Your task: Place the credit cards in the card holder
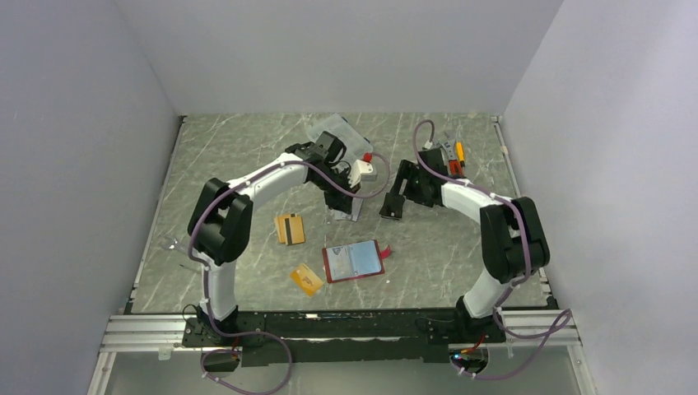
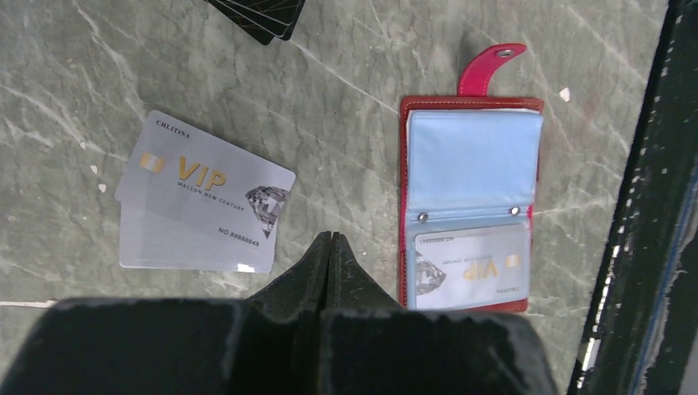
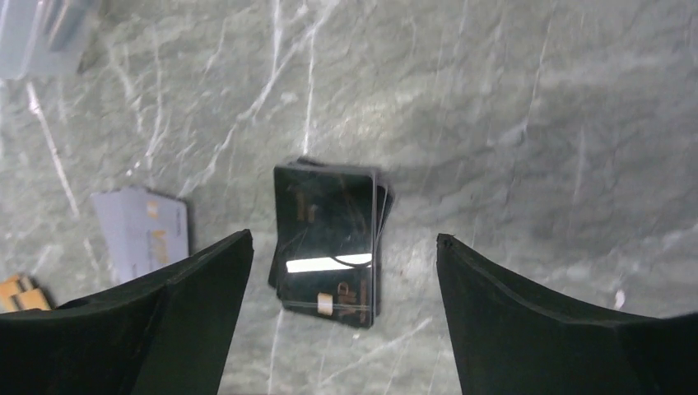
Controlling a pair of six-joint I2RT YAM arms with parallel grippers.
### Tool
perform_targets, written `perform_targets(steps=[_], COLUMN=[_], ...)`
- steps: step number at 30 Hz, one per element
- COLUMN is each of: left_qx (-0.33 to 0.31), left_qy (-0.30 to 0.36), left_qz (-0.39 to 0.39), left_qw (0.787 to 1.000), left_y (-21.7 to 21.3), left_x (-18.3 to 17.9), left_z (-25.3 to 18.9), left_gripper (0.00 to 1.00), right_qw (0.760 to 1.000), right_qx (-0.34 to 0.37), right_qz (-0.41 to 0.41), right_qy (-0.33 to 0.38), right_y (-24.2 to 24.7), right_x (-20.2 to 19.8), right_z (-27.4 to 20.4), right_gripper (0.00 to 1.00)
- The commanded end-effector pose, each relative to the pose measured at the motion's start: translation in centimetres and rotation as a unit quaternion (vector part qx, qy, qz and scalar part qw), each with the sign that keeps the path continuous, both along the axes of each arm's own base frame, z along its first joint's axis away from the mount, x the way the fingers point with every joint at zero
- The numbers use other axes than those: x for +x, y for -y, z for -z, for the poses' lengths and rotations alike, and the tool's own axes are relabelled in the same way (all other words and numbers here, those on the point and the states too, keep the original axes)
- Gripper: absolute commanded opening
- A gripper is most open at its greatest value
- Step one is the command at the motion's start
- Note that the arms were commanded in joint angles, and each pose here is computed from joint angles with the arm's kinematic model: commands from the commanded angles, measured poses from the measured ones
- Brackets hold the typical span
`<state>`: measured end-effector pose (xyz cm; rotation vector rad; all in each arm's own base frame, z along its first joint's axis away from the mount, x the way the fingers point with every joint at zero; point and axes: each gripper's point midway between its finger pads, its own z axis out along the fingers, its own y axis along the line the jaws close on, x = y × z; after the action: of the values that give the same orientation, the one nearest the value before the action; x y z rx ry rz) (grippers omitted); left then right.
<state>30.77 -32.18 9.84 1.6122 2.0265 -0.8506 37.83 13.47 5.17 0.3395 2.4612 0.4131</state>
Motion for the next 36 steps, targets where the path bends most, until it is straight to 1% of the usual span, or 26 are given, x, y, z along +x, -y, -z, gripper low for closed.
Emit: perform_targets(steps=[1, 3, 6, 12, 15, 17, 19, 24, 27, 31, 36], left_qx=[-0.053, -0.055, -0.057, -0.06, -0.057, -0.056, -0.057, -0.053, -0.054, -0.053, -0.05], left_qy=[-0.008, -0.012, -0.016, -0.013, -0.009, -0.007, -0.004, 0.008, 0.01, 0.007, 0.014], left_qz=[-0.001, -0.003, -0.009, -0.014, -0.015, -0.015, -0.014, -0.014, -0.014, -0.016, -0.018], left_qw=[0.999, 0.998, 0.998, 0.998, 0.998, 0.998, 0.998, 0.998, 0.998, 0.998, 0.999], left_y=[1.0, 0.5, -0.1, -1.1, -1.4, -1.5, -1.7, -2.1, -2.2, -2.3, -2.6], left_x=[-0.4, -0.7, -0.9, -0.8, -1.0, -1.2, -1.3, -1.5, -1.6, -1.7, -1.8], left_z=[-2.9, -2.9, -3.1, -3.9, -3.9, -3.9, -4.1, -4.3, -4.4, -4.3, -4.3], left_gripper=[0.01, 0.01, 0.01, 0.01, 0.01, 0.01, 0.0, 0.0, 0.0, 0.0, 0.0], right_qw=[0.999, 0.998, 0.998, 0.992, 0.991, 0.989, 0.985, 0.983, 0.982, 0.982, 0.982], right_qx=[-0.043, -0.055, -0.068, -0.123, -0.123, -0.134, -0.156, -0.163, -0.169, -0.159, -0.15], right_qz=[0.017, 0.014, 0.002, -0.011, -0.024, -0.027, -0.025, -0.019, -0.029, -0.05, -0.068], right_qy=[0.007, -0.002, -0.01, -0.034, -0.036, -0.05, -0.065, -0.078, -0.083, -0.088, -0.094], right_y=[1.1, 1.0, 0.2, -1.2, -2.5, -3.0, -2.8, -2.7, -3.3, -5.3, -7.1], right_x=[2.2, 2.4, 2.6, 2.6, 2.3, 1.8, 1.1, -0.8, -2.1, -3.8, -5.3], right_z=[0.2, 0.9, 1.3, 2.1, 2.4, 3.1, 3.7, 4.4, 4.9, 5.7, 6.4], right_gripper=[0.89, 0.93, 0.96, 0.95, 0.92, 0.9, 0.89, 0.83, 0.8, 0.68, 0.59])
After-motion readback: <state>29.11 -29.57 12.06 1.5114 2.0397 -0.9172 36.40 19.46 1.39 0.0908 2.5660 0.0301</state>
